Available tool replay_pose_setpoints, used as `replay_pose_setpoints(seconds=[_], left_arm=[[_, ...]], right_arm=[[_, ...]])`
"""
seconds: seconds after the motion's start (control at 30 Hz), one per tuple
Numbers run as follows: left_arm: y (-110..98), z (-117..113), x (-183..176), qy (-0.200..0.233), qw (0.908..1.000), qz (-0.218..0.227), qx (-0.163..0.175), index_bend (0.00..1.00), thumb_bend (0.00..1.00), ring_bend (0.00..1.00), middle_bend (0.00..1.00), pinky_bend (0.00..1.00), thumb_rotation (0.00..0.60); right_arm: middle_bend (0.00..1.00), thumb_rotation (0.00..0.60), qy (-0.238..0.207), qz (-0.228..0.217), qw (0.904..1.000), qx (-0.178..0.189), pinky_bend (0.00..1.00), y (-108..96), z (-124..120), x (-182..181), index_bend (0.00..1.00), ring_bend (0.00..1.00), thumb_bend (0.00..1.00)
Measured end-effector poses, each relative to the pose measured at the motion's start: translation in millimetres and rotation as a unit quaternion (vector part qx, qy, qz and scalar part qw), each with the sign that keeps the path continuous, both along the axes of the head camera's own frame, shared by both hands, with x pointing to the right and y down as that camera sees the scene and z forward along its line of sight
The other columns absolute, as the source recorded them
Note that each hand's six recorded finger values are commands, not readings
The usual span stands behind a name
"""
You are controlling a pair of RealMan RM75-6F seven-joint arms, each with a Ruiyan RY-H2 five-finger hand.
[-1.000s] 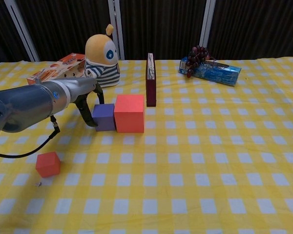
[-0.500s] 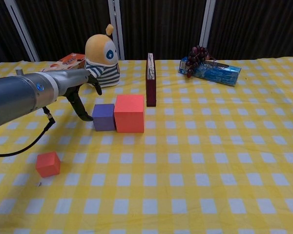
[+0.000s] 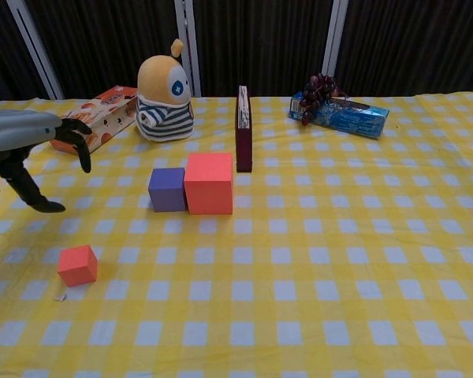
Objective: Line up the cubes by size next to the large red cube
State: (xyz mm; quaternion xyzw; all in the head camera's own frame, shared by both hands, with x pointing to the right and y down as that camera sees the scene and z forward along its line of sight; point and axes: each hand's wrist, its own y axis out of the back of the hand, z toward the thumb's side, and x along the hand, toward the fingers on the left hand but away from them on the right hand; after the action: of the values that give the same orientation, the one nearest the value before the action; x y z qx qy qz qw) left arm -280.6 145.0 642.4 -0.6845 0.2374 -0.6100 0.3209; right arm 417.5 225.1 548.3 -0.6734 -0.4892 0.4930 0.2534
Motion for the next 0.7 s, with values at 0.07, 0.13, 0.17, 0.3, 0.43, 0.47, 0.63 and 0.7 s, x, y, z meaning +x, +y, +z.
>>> replay_pose_setpoints(seconds=[0.07,0.13,0.17,0.3,0.43,0.47,0.63,0.7], left_arm=[[10.6,-1.5,-10.1,-0.003,0.9999,-0.013,-0.005,0.34,0.24,0.0,0.0,0.08,0.6],[20.7,-1.4,-18.1,-0.006,0.9996,-0.024,-0.012,0.34,0.24,0.0,0.0,0.08,0.6],[25.3,-0.9,-21.0,-0.007,0.9995,-0.028,-0.016,0.34,0.24,0.0,0.0,0.08,0.6],[41.2,3.9,-23.0,-0.004,0.9988,-0.039,-0.029,0.35,0.24,0.0,0.0,0.08,0.6],[50.6,9.4,-17.9,0.0,0.9986,-0.039,-0.036,0.35,0.24,0.0,0.0,0.08,0.6],[51.9,10.5,-16.6,0.0,0.9986,-0.039,-0.037,0.35,0.24,0.0,0.0,0.08,0.6],[57.7,17.5,-7.9,0.004,0.9985,-0.035,-0.043,0.36,0.25,0.0,0.0,0.08,0.6],[59.5,20.2,-5.1,0.003,0.9984,-0.034,-0.045,0.36,0.25,0.0,0.0,0.08,0.6]], right_arm=[[0.0,0.6,0.001,-0.002,1.0,0.001,0.01,0.2,-0.2,-0.8,0.0,0.0,0.36],[0.0,0.6,0.002,-0.003,1.0,0.002,0.01,0.5,-0.3,-1.5,0.0,0.0,0.36],[0.0,0.6,0.002,-0.004,1.0,0.002,0.01,0.7,-0.2,-1.8,0.0,0.0,0.36],[0.0,0.6,0.003,-0.004,1.0,0.003,0.01,0.9,-0.3,-2.3,0.0,0.0,0.36],[0.0,0.6,0.003,-0.004,1.0,0.003,0.01,1.0,-0.2,-2.1,0.0,0.0,0.36],[0.0,0.6,0.003,-0.004,1.0,0.003,0.01,0.9,0.0,-1.9,0.0,0.0,0.36],[0.0,0.6,0.002,-0.004,1.0,0.004,0.01,0.7,-0.1,-2.0,0.0,0.0,0.36],[0.0,0.6,0.001,-0.005,1.0,0.004,0.01,0.7,-0.3,-2.3,0.0,0.0,0.36]])
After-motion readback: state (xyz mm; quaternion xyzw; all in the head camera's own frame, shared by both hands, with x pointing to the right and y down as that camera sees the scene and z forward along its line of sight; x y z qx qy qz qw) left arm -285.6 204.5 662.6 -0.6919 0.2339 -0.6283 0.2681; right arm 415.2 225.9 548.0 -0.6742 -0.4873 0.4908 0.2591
